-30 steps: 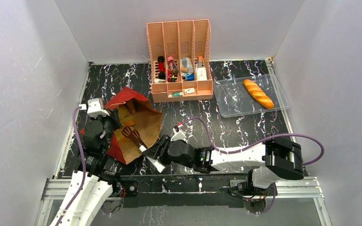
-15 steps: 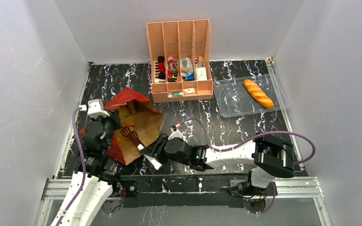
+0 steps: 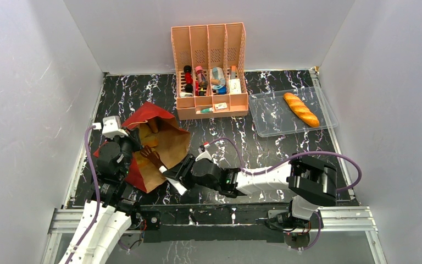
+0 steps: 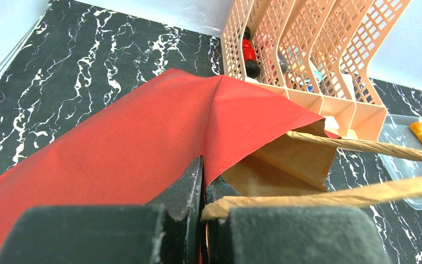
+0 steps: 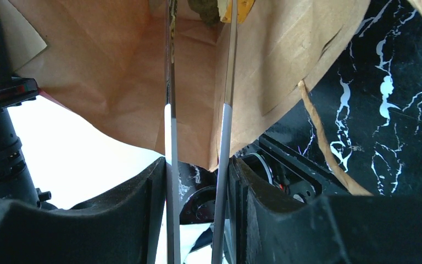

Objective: Take the fake bread out of the paper bag
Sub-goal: Take out the fake bread from the paper bag.

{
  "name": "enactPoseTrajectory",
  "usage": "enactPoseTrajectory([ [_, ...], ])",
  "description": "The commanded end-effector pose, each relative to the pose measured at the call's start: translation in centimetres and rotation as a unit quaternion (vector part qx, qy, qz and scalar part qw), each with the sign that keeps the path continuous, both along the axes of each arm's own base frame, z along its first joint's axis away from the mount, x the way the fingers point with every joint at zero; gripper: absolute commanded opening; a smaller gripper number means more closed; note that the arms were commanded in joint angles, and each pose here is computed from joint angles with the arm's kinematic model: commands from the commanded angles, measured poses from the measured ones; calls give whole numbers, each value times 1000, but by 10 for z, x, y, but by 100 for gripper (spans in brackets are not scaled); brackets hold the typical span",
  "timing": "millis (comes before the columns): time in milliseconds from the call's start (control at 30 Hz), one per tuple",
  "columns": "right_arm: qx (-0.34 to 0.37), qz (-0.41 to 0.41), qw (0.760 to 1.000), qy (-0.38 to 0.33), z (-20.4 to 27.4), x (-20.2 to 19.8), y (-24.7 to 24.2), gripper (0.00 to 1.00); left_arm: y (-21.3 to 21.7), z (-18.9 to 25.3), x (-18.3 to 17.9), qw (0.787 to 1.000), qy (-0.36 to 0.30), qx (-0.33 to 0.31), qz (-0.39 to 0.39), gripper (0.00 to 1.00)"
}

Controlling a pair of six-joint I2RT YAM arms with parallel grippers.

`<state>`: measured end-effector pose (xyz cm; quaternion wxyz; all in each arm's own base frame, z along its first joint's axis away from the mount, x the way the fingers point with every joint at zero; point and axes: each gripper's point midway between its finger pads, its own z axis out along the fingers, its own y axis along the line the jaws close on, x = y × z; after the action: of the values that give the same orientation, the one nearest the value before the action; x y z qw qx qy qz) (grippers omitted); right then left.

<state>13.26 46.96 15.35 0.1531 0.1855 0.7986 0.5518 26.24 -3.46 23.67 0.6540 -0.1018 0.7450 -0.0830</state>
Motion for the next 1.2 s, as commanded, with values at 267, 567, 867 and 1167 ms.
enactPoseTrajectory([
  [267, 91, -10, 996, -9, 52, 18, 17, 39, -3, 6, 1, 1000, -18, -9, -8, 0],
  [567, 96, 1, 995, 3, 46, 14, 18, 39, -3, 9, 2, 1000, -20, -7, -8, 0],
  [867, 97, -7, 995, 7, 41, 18, 19, 39, -4, 8, 2, 1000, -20, -8, -10, 0],
  [1167, 97, -17, 995, 11, 37, 29, 20, 39, -6, 6, 2, 1000, -19, -9, -13, 0],
])
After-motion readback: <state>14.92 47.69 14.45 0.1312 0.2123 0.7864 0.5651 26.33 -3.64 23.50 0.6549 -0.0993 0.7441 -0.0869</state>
